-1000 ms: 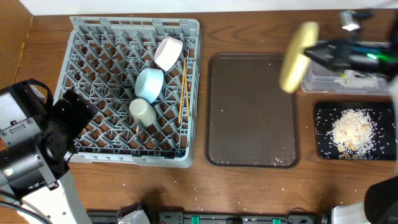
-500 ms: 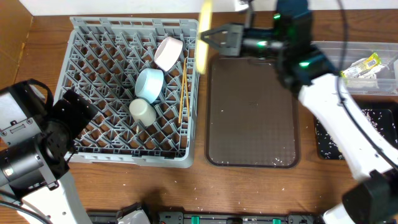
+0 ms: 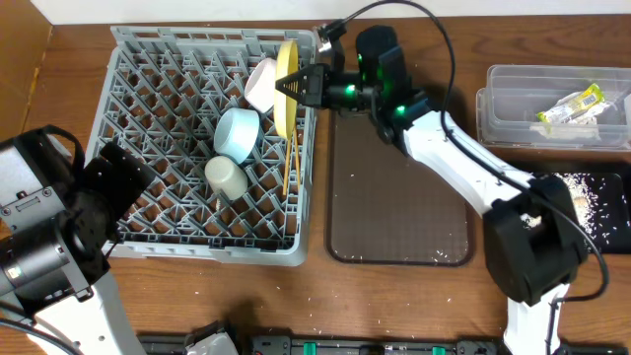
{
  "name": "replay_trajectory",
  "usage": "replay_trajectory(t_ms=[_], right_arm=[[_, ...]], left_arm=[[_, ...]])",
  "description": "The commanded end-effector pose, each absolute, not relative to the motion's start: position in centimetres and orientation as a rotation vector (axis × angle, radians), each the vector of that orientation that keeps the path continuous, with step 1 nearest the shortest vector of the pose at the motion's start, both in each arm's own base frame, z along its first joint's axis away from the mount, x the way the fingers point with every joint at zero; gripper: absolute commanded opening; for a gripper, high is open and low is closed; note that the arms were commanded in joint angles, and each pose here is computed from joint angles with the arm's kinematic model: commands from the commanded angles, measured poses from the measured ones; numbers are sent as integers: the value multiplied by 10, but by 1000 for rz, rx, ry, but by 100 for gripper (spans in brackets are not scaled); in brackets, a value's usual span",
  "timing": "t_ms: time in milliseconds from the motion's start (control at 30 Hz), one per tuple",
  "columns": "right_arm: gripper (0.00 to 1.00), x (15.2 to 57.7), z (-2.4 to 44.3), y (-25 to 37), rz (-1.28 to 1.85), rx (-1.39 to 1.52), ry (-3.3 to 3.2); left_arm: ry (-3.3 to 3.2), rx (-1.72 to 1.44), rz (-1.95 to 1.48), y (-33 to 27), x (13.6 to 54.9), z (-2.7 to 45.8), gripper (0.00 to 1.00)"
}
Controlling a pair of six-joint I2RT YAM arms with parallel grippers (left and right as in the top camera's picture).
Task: Sort waste into correct bins and load items into the dishwasher
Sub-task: 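Carry the yellow plate left and set it upright in the dish rack, then release the plate and withdraw the right gripper to the right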
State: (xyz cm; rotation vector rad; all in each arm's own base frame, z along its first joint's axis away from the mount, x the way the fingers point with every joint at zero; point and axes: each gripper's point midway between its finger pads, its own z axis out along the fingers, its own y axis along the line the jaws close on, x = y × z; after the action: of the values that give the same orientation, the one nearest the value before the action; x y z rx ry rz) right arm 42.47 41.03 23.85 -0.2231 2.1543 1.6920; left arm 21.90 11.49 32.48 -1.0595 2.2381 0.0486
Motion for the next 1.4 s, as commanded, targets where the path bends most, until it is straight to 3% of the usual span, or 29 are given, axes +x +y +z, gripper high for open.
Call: replay_trajectory(t_ms=[0,133,167,333,400,433,733,1067,1267,1367], right_arm=[[19,428,236,411,1687,-194,2163],[64,429,247,410,1690,-204,2137],[71,428,253,408,1697,-213,2127],[77,428,282,386,1678,-221,2107],[88,427,293,369,1627,-227,2111],[99,426,302,355,1582,-232,2114],[99,407,335,212,1143,-72,2220],[99,332,323,-14,284,516,2349],[99,298,309,-42,207,666,2419],[99,295,299,-19,310,522,2501]], left_arm=[[2231,-1059,64,117,218,327,99],[2231,-1059,64,117,218,327,99],[2231,-1059,64,117,218,327,99],[2231,-1059,64,117,218,327,99],[2231,-1059,64,117,218,327,99],[2231,-1059,64,117,218,327,98],[2231,-1059,64,117,218,327,98],[2231,-1059,64,117,218,327,99],[2231,-1059,64,117,218,327,99],[2231,-1059,64,117,218,327,99]])
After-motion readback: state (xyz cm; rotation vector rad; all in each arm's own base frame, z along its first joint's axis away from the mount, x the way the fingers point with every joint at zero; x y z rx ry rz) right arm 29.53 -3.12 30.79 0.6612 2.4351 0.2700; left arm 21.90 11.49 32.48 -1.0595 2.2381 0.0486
